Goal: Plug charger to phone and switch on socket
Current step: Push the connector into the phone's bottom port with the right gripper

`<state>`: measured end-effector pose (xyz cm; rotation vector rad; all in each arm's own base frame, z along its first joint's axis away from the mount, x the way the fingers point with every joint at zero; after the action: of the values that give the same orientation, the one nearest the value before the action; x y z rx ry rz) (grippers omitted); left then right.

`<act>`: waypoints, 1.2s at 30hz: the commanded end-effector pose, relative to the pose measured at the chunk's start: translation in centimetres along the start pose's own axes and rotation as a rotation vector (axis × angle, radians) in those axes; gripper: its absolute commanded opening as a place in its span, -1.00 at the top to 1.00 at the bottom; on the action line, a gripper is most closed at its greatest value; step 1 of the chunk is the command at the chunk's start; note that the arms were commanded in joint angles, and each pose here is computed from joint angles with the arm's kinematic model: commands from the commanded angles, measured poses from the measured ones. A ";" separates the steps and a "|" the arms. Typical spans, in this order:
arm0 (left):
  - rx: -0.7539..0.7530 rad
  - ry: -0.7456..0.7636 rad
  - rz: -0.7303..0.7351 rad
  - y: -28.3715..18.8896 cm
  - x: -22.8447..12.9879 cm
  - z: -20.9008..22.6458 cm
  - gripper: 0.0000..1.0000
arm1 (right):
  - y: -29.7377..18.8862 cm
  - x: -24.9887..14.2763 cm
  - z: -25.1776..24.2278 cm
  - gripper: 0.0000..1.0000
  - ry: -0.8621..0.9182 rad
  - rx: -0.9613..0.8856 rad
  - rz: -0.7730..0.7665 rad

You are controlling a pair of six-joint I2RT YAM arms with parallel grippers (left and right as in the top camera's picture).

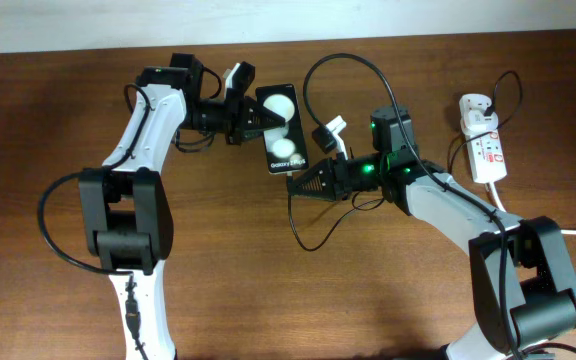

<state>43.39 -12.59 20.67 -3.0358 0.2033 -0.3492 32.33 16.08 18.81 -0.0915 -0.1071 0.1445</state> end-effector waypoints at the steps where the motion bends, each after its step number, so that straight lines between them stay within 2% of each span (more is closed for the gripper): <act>1: -0.084 0.060 0.003 0.9 0.0 -2.5 1.00 | 0.2 0.4 -0.2 0.92 -0.015 -0.028 -0.027; 16: -0.100 0.072 -0.001 0.9 0.0 -2.7 1.00 | -2.8 1.3 -0.6 0.92 -0.011 -0.049 -0.123; 33: -0.100 0.069 -0.001 0.9 0.0 -2.7 1.00 | -2.9 1.5 -0.6 0.92 -0.025 -0.063 -0.143; 35: -0.099 0.069 -0.004 0.7 0.0 -2.6 1.00 | -2.8 1.4 -0.5 0.89 -0.026 -0.051 -0.129; 36: -0.098 0.069 -0.008 0.5 0.0 -2.6 1.00 | -2.8 1.4 -0.5 0.80 -0.026 -0.041 -0.119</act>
<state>43.39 -12.91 20.92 -3.0662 0.2100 -0.4013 32.89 14.73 18.92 -0.0799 -0.1128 0.1166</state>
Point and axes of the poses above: each gripper's point midway between its finger pads, its own y axis out along the fingers, its own z axis along the line the jaws close on, x = y × z, the point moved 10 cm from there along -y, back along the fingers, and after that the axes turned 6 degrees about y, right-handed, at the moved point
